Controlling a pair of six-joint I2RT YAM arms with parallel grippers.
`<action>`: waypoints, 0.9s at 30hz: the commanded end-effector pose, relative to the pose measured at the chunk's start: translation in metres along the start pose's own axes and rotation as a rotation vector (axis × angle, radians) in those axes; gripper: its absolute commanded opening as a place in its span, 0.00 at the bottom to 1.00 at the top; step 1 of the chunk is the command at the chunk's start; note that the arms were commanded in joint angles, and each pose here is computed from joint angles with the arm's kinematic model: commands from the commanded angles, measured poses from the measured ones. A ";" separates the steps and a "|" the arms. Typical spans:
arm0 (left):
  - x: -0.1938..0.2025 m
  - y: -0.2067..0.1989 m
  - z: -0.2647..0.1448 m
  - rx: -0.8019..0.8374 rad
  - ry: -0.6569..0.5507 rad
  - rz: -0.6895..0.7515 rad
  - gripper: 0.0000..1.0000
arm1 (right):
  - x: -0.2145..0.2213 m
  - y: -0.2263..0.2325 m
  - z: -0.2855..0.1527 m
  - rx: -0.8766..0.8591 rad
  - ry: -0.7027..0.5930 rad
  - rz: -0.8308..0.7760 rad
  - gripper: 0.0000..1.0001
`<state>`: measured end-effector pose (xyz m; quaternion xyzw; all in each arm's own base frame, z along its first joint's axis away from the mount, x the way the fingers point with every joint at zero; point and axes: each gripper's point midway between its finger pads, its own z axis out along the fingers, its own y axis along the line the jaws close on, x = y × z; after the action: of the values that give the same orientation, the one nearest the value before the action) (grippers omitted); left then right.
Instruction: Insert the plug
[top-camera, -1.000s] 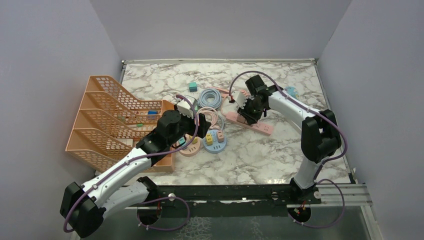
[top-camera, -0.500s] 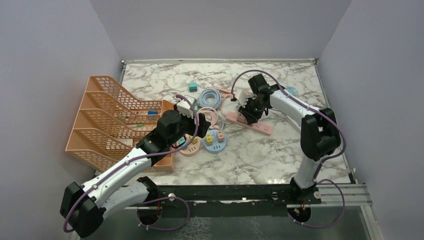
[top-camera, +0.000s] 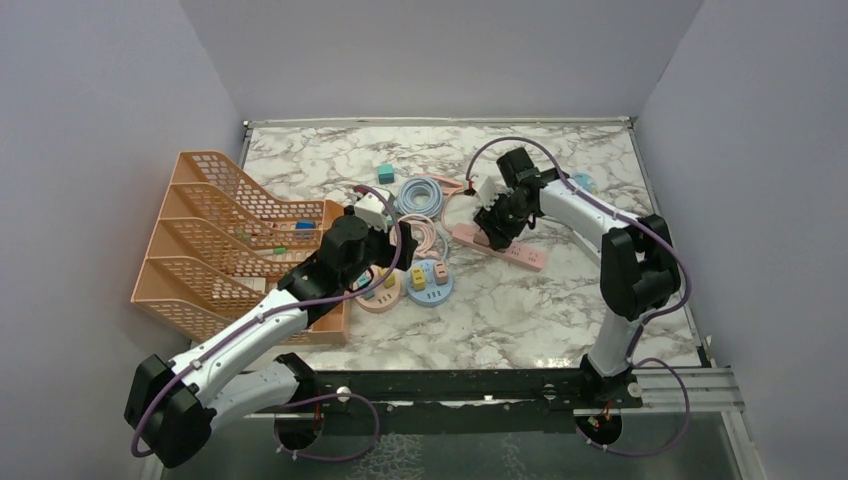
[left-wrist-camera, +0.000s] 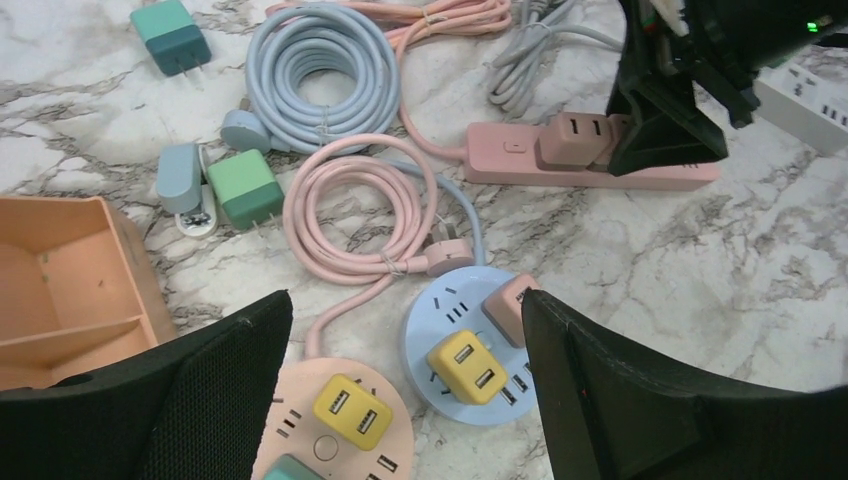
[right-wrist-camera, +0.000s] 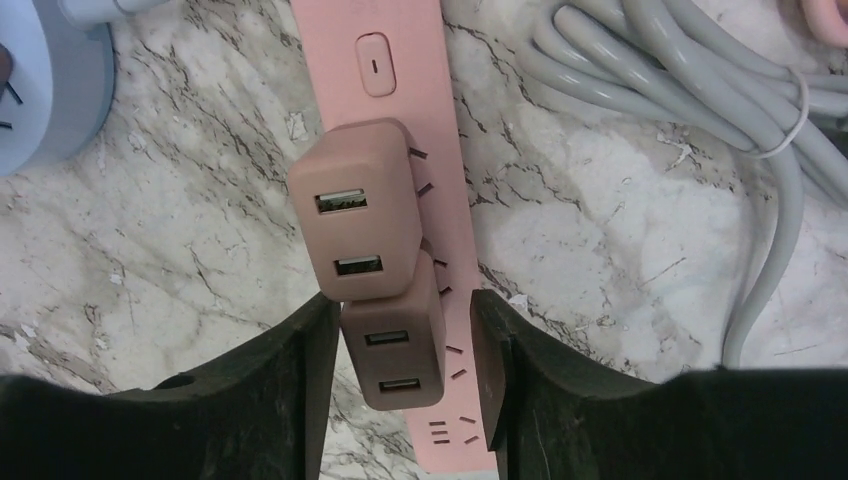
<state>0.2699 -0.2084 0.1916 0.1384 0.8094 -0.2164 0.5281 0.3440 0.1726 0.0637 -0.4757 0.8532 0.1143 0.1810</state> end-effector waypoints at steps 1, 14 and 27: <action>-0.016 0.021 0.005 -0.139 -0.007 -0.033 0.88 | -0.033 -0.015 -0.032 0.112 -0.162 0.082 0.54; 0.017 0.089 0.059 -0.437 0.283 -0.215 0.55 | -0.079 -0.001 -0.130 0.270 -0.646 0.294 0.59; 0.058 0.117 0.129 -0.504 0.518 -0.168 0.60 | -0.083 0.016 -0.124 0.160 -0.736 0.465 0.53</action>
<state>0.4010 -0.1761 0.0835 -0.0137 0.9411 -0.0292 0.3366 0.3413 0.1893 0.1985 -0.1991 0.8364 0.2142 0.4635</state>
